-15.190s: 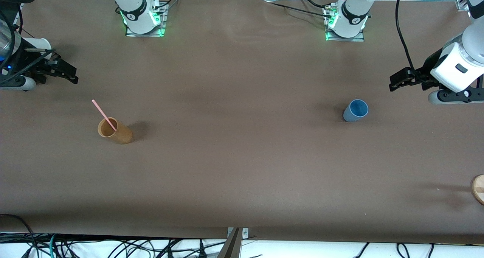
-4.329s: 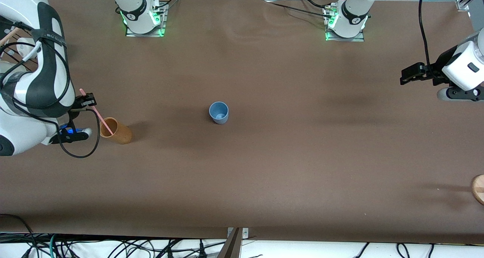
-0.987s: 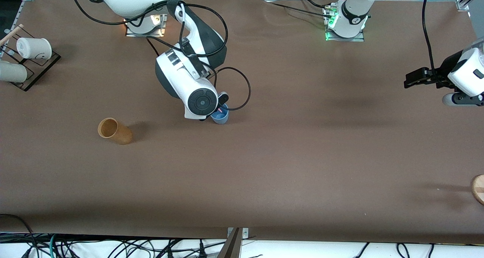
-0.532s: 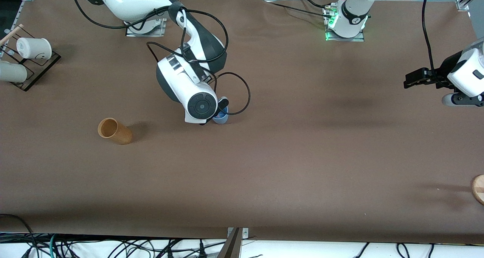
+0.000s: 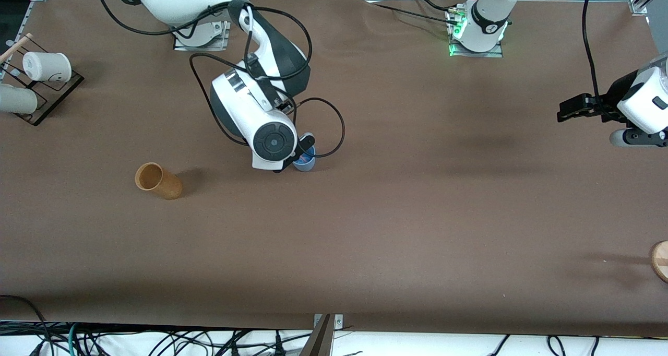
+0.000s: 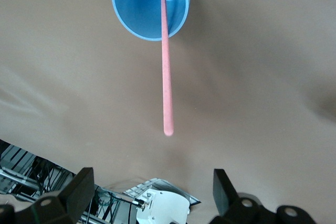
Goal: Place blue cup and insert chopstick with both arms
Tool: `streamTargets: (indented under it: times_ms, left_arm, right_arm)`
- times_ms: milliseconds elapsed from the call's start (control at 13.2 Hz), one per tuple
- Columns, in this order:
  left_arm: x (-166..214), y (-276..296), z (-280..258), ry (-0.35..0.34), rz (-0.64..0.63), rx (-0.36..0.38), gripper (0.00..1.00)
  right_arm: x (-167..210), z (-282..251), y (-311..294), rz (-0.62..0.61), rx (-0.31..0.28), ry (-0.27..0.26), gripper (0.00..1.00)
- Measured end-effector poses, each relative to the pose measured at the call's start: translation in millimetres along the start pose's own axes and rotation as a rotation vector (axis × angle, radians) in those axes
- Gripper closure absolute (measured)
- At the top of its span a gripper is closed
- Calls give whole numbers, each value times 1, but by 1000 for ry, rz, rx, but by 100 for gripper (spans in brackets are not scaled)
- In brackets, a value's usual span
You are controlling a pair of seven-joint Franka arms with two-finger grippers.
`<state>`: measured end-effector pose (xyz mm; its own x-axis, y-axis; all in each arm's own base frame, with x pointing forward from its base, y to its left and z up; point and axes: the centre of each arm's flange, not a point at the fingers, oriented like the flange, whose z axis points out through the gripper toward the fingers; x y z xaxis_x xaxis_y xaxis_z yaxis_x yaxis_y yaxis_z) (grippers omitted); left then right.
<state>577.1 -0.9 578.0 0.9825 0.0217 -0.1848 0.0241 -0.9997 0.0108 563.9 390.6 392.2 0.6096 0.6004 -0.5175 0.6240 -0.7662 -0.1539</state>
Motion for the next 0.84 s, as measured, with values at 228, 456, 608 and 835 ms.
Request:
streamTargets:
  times_ms: [228,456,608,835]
  left_arm:
    - [0,0,0,0,1,0,0]
    - [0,1,0,0,1,0,0]
    - [0,1,0,0,1,0,0]
    - [0,1,0,0,1,0,0]
  right_arm:
    - [-38,-42,30,55,2,76,0]
    - [-82,-71,101,157,46,145,0]
    - [-105,-77,148,218,77,171,0]
    - [-128,-78,200,304,98,206,0]
